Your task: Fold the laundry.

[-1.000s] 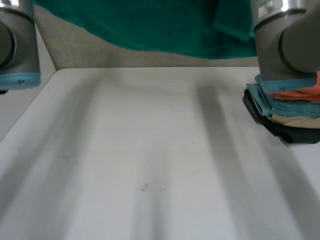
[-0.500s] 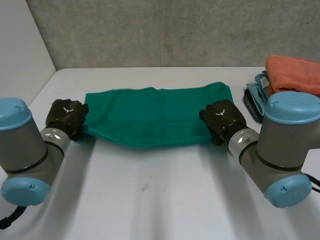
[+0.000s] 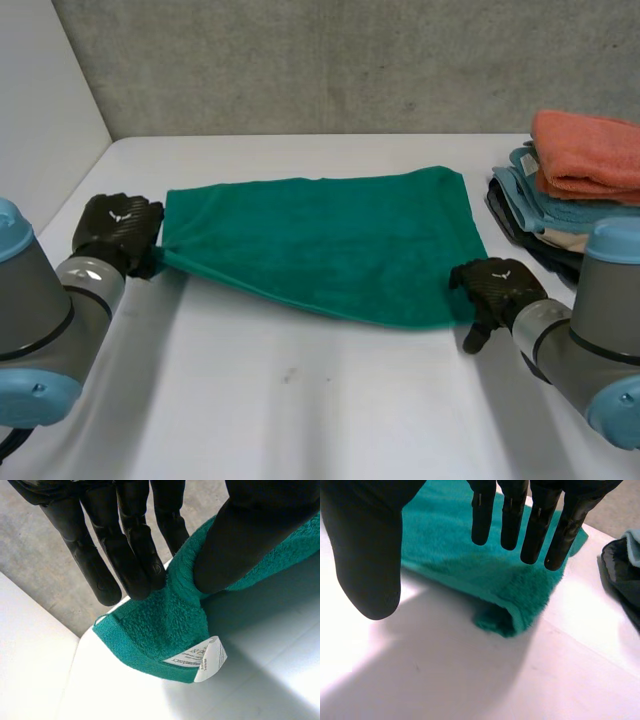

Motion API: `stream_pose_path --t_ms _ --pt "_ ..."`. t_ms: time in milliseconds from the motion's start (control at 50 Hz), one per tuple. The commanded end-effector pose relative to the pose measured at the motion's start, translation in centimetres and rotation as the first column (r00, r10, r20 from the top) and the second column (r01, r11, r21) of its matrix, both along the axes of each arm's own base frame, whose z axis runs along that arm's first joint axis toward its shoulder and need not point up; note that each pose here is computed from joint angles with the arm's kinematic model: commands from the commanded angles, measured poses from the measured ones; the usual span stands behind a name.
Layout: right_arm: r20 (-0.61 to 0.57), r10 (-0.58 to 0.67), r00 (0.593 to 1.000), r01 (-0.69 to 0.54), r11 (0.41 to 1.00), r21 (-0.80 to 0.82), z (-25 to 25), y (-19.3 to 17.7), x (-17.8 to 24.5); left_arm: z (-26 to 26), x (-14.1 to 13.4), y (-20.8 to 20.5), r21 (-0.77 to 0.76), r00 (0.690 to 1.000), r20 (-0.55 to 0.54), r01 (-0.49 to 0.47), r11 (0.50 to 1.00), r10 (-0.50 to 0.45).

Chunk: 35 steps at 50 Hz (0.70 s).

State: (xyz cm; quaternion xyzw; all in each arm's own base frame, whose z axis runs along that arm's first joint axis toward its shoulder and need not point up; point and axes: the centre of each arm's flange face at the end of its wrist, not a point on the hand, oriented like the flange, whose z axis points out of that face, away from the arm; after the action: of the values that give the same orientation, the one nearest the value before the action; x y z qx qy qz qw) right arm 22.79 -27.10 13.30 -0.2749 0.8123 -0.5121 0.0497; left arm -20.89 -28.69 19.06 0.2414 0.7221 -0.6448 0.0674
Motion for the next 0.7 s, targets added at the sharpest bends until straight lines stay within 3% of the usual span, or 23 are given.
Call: stream_pose_path --t_ms 20,440,700 --pt "-0.117 0.062 0.991 -0.069 0.996 -0.059 -0.4 -0.4 -1.1 0.3 0.5 -0.6 -0.011 1.0 -0.002 -0.02 1.0 0.02" --pt "-0.087 0.016 0.996 -0.028 0.991 -0.134 -0.6 -3.5 -1.6 0.6 0.7 -0.9 -0.023 1.0 -0.005 -0.027 0.999 0.027" --pt "0.031 -0.035 0.999 0.038 0.996 -0.084 -1.1 -4.5 -1.2 0.8 0.8 -1.0 -0.028 0.999 -0.006 -0.032 0.999 0.032"
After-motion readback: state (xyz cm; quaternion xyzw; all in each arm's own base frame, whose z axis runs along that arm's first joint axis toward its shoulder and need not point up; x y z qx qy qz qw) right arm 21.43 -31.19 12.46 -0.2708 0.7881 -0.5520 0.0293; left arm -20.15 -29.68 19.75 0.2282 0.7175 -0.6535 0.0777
